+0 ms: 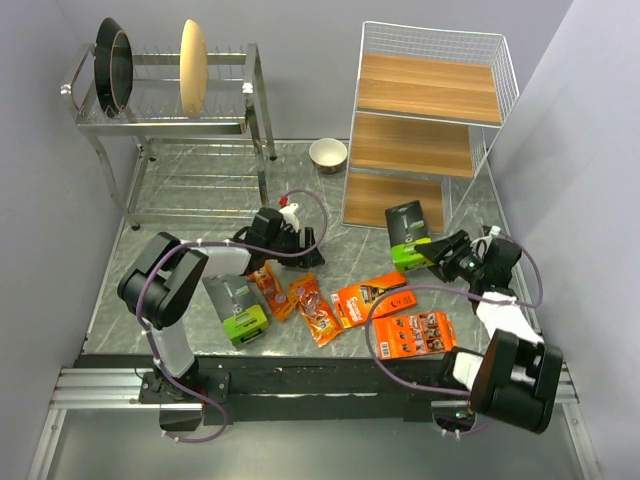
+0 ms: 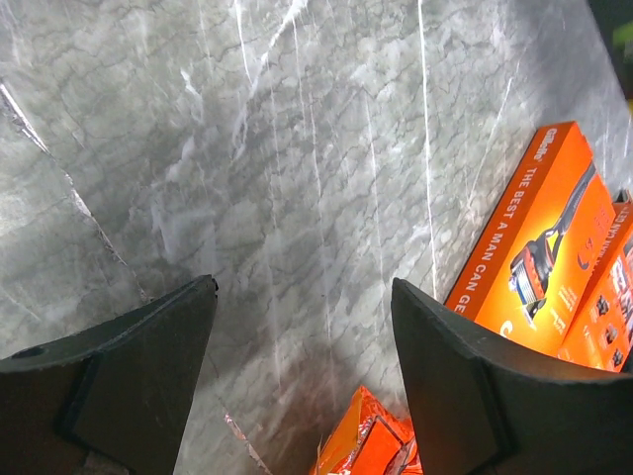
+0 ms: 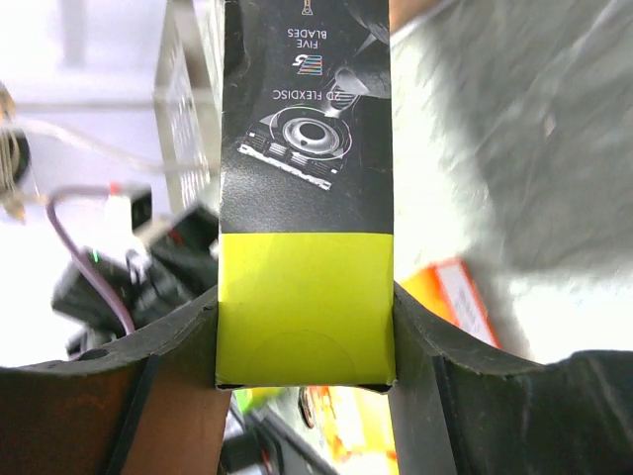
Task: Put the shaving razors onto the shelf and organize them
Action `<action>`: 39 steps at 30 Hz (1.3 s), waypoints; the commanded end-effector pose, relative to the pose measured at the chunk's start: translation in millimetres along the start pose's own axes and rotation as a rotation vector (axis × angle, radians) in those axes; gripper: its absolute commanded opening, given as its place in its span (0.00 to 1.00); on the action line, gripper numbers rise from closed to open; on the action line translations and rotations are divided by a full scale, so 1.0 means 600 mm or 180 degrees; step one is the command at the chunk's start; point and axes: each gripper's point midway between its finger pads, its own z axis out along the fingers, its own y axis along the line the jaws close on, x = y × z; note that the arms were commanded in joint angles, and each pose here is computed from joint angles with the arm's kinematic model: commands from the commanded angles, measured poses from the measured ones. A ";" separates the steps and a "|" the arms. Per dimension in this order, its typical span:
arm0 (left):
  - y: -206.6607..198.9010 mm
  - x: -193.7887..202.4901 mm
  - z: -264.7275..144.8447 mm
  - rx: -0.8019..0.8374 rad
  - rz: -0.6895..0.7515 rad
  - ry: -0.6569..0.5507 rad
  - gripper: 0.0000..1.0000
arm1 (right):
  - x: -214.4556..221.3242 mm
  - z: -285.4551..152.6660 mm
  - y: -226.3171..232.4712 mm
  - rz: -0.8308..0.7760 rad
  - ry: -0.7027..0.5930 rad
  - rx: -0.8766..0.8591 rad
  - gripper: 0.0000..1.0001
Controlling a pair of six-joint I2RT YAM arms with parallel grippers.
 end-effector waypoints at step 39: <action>-0.011 0.032 -0.023 -0.0215 0.0092 0.0251 0.88 | -0.110 0.005 -0.101 -0.0667 -0.0029 0.1327 0.92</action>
